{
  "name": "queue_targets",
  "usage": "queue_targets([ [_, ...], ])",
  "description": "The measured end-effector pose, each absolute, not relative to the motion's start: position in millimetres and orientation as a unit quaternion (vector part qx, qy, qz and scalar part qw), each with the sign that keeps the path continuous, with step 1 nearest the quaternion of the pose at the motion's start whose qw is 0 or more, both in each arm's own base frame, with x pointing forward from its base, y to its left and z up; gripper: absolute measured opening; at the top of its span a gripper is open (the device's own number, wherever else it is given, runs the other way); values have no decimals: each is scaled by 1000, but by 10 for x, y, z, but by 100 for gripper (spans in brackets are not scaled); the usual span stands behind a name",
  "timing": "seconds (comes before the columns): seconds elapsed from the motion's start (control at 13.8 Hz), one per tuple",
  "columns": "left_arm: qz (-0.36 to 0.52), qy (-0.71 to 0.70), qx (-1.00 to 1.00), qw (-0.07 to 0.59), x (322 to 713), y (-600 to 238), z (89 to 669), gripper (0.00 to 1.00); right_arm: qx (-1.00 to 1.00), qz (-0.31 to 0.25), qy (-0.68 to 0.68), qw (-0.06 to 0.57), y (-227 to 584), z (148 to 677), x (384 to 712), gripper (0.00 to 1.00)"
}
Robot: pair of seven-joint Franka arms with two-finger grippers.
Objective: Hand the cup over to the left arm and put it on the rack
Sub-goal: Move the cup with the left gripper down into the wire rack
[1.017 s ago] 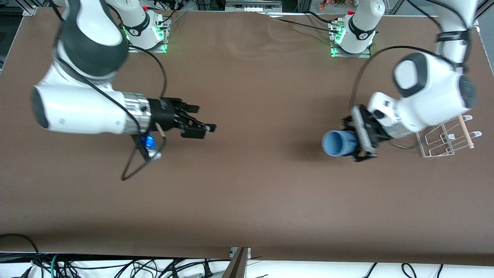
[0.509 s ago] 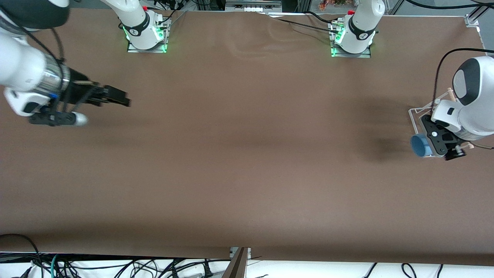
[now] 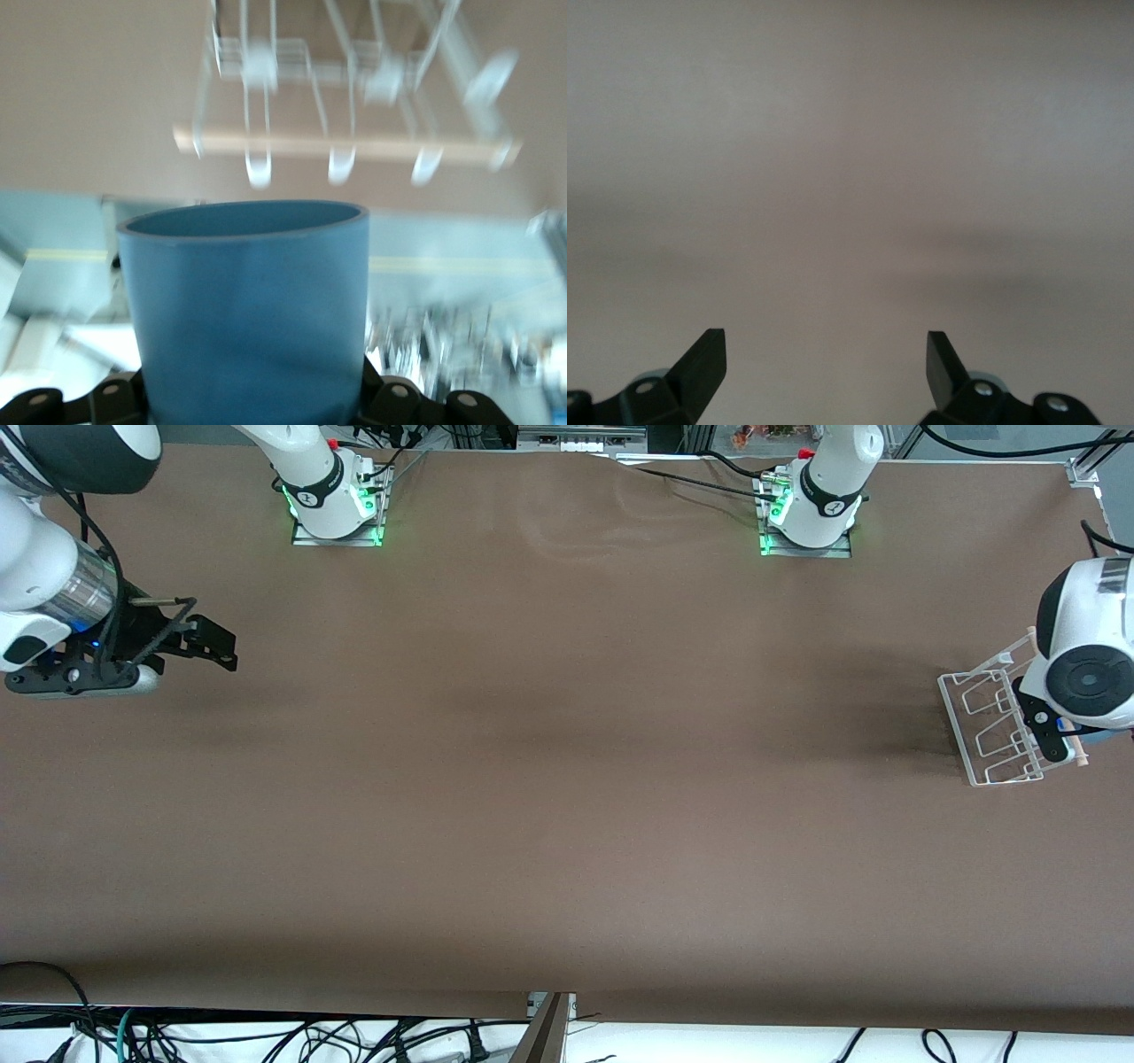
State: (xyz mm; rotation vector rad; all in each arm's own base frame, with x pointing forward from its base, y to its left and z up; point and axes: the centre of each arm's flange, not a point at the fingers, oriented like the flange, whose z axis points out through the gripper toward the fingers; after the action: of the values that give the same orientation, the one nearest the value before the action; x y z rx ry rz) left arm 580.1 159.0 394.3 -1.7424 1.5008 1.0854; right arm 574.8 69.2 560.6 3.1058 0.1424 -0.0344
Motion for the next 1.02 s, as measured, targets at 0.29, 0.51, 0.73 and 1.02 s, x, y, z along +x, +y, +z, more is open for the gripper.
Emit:
queue_targets([
  [0.29,438,582,-595,339,5668,1615,3443,74,996,-3,78,42,993,5629,5707,100],
  [0.51,429,584,-578,375,5758,1430,3325,74,997,-3,71,39,938,5637,5714,100],
  [0.73,427,584,-550,417,5840,1282,3019,74,998,-2,63,19,914,5662,5715,100],
  [1.02,434,587,-509,456,5889,1312,2765,74,998,6,64,4,947,5765,5721,100],
])
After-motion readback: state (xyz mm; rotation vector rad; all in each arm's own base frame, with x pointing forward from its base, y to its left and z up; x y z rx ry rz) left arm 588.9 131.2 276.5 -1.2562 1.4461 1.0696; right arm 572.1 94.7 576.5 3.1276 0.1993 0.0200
